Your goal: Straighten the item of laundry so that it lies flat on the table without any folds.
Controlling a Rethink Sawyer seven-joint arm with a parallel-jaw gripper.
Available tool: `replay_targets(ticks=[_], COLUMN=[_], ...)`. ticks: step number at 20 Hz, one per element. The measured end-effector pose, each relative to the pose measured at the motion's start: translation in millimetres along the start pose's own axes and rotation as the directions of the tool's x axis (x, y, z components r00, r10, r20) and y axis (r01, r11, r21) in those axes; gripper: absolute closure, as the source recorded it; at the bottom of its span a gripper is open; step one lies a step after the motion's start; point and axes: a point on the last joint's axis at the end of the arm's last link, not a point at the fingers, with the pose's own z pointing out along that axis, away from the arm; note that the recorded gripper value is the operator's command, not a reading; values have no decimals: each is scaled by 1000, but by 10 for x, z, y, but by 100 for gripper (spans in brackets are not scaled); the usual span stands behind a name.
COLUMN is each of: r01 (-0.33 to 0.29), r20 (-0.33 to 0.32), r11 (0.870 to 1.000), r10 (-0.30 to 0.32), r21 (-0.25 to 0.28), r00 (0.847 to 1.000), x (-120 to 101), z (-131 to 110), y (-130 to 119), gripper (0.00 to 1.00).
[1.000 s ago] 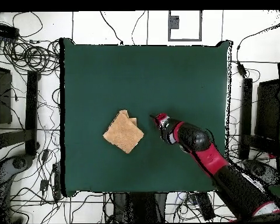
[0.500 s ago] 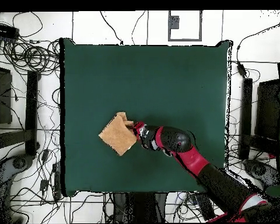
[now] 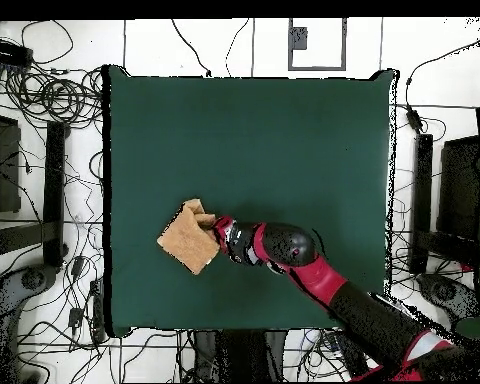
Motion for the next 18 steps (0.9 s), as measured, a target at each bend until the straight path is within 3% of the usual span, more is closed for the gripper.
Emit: replay_targets(ticks=[1,18], r01=[1,-9], r20=[-7,-31], r11=[1000,1000], r10=[-1,10], r21=[1,3], r00=[1000,999], x=[29,79], z=[10,32], y=[-3,4], gripper=[100,100])
